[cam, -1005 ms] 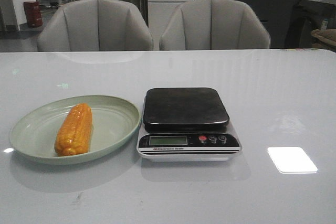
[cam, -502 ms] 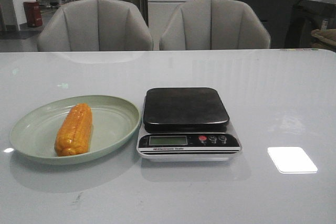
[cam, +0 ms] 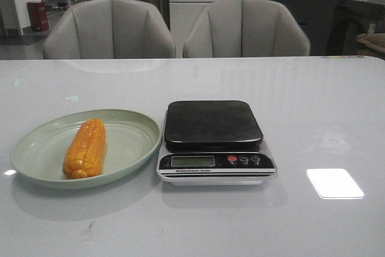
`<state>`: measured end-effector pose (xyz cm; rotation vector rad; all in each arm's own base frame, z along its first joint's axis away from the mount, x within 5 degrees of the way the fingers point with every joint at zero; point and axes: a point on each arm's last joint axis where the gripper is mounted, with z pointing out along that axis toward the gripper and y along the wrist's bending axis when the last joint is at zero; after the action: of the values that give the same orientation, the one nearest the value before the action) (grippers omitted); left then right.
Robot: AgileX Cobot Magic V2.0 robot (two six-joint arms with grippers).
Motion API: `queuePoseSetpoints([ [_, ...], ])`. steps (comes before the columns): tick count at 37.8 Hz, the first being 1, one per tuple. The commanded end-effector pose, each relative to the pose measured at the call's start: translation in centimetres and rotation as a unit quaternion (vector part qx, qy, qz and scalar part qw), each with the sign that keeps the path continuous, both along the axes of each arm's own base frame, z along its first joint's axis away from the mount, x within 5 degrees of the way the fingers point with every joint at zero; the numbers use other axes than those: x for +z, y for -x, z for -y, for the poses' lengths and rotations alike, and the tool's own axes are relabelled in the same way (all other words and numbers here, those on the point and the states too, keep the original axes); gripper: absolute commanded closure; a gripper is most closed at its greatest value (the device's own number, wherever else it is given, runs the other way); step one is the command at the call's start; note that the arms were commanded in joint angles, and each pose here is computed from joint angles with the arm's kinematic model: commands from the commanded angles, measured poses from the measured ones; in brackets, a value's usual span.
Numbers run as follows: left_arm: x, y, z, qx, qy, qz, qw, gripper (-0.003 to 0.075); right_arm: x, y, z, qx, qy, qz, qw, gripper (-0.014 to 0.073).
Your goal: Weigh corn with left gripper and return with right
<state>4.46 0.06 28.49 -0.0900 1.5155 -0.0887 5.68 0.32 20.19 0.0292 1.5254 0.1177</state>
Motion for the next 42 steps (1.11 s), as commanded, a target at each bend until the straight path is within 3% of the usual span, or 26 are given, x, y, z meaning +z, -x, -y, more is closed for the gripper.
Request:
queuePoseSetpoints([
  [1, 1.8, -0.4, 0.2, -0.016, 0.04, -0.023, 0.999, 0.0606, 0.6, 0.2, 0.1, -0.008, 0.005, 0.047, 0.999, 0.0399],
  [4, 1.6, -0.7, 0.3, -0.017, 0.044, -0.048, 0.998, 0.0606, 0.6, 0.2, 0.1, -0.008, 0.005, 0.047, 0.999, 0.0399],
  [18, 1.5, -0.9, 0.3, -0.016, 0.04, -0.046, 0.998, 0.0599, 0.6, 0.2, 0.1, -0.008, 0.005, 0.047, 0.999, 0.0399],
  [21, 1.5, -0.9, 0.3, -0.019, 0.04, -0.047, 0.998, 0.0528, 0.6, 0.2, 0.1, -0.008, 0.005, 0.047, 0.999, 0.0399],
  [27, 1.4, -1.6, 0.6, -0.044, 0.039, -0.066, 0.996, 0.0239, 0.6, 0.2, 0.1, -0.008, 0.005, 0.047, 0.999, 0.0399],
  [30, 1.6, -2.1, 0.9, -0.059, 0.037, -0.084, 0.994, 0.0135, 0.6, 0.2, 0.1, -0.008, 0.005, 0.047, 0.999, 0.0399],
  [42, 3.0, -6.8, 3.1, -0.128, 0.055, -0.176, 0.975, 0.0144, 0.6, 0.2, 0.1, -0.008, 0.005, 0.047, 0.999, 0.0399],
])
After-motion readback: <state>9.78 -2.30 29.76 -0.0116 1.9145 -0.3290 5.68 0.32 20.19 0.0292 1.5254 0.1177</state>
